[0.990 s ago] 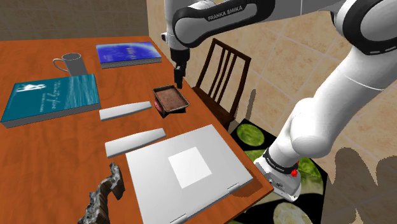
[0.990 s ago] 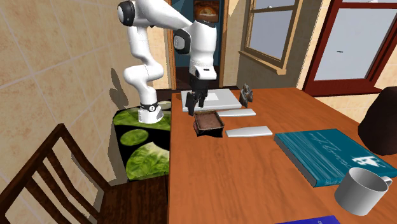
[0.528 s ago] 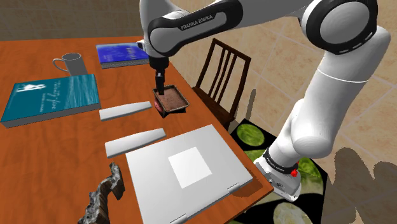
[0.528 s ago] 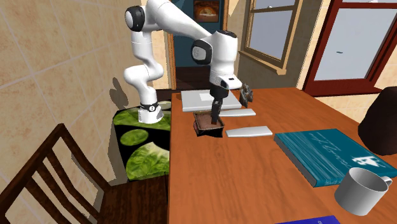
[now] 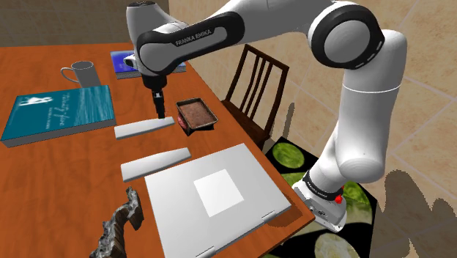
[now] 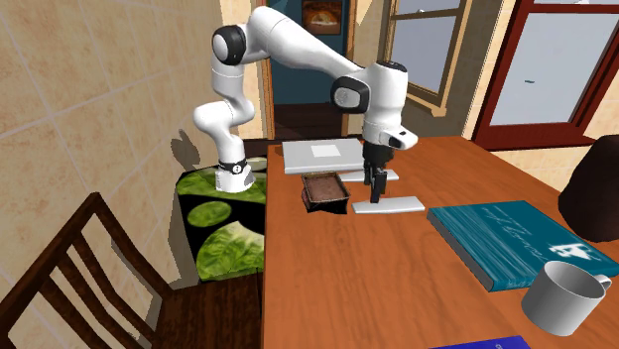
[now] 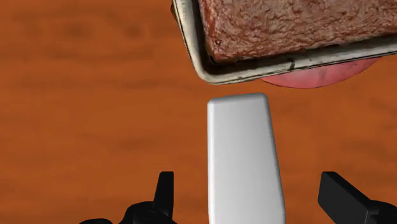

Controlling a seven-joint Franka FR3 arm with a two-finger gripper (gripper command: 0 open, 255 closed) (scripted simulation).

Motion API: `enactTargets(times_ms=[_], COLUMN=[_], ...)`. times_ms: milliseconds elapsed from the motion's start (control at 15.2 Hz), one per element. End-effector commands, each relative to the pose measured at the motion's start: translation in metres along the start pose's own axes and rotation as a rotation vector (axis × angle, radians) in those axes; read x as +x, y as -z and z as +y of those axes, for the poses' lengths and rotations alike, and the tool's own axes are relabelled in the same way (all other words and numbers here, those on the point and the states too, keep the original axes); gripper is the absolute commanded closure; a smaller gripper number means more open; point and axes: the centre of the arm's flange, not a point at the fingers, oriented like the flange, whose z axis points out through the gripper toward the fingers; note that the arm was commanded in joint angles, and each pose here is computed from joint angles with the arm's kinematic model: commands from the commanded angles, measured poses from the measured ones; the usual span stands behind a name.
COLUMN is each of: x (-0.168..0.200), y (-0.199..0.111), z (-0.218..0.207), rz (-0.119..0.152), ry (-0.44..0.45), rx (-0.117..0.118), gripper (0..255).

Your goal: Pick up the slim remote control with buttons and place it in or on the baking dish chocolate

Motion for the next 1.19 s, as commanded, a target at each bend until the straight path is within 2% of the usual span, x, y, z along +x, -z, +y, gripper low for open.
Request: enactTargets(times_ms=[0, 198, 660, 1122], x=[0.024, 0.051, 0.052, 0.052], y=[-0.009, -0.016, -0.056, -0.056], z=[-0.007, -0.014, -0.015, -0.015], rz=[0.012, 0.026, 0.026, 0.025], ry=[0.063, 0.136, 0.136, 0.136], rx=[0.004, 0.009, 0.009, 0.009], gripper=[0, 0, 0, 0])
